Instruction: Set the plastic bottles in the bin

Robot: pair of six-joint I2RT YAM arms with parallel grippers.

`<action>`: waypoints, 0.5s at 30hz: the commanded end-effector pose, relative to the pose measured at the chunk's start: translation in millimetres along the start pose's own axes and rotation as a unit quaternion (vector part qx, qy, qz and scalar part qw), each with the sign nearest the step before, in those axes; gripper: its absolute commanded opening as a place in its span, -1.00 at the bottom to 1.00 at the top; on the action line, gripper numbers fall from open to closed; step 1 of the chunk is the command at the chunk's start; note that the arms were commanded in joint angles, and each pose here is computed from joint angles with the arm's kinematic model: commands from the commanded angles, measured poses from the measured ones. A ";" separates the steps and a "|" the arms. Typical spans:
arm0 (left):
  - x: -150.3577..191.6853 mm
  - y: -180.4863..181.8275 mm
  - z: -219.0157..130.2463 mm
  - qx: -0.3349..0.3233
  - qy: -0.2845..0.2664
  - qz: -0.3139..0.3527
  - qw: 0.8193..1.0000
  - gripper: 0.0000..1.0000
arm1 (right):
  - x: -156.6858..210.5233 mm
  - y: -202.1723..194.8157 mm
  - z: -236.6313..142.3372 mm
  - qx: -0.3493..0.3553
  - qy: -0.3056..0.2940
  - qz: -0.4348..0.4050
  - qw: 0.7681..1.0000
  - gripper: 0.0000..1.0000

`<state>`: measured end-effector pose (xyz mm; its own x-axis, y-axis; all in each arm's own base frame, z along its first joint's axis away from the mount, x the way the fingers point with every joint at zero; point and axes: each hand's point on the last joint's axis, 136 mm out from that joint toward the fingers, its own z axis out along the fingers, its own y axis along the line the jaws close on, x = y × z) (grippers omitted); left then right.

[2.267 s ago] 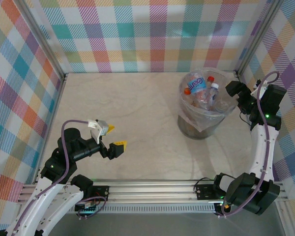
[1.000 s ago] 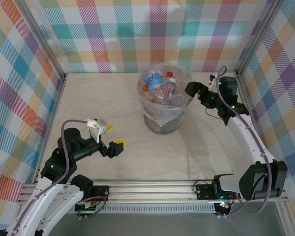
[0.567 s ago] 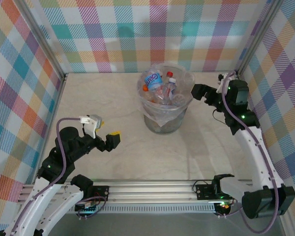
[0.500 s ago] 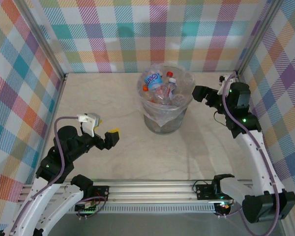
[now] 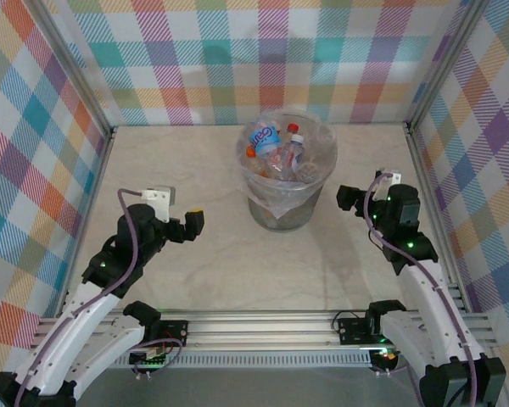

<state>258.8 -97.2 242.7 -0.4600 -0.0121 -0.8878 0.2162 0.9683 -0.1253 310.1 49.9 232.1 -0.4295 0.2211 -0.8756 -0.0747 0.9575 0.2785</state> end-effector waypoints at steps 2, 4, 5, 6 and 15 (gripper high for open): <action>9.1 34.3 14.9 -0.097 -0.010 -0.006 0.995 1.00 | 2.3 -19.2 4.0 0.038 -0.043 -0.036 0.998 0.99; 18.9 40.0 24.6 -0.107 -0.009 0.005 0.994 1.00 | 8.7 -27.3 5.6 0.052 -0.059 -0.040 0.996 0.99; 20.2 42.7 29.4 -0.112 -0.017 0.006 0.994 1.00 | 12.0 -30.8 6.2 0.058 -0.067 -0.041 0.995 0.99; 24.5 47.3 32.7 -0.121 -0.016 0.003 0.992 1.00 | 14.4 -33.7 6.8 0.063 -0.072 -0.041 0.995 0.99; 62.9 84.1 59.8 -0.165 -0.019 -0.009 0.986 1.00 | 53.9 -66.3 44.1 0.118 -0.062 -0.051 0.990 0.99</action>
<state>286.4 -35.5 137.2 -0.5218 -0.0240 -0.8527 -0.0721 0.9973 0.0161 318.1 15.3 135.9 -0.4277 0.1454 -0.8921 0.0789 0.9892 0.1234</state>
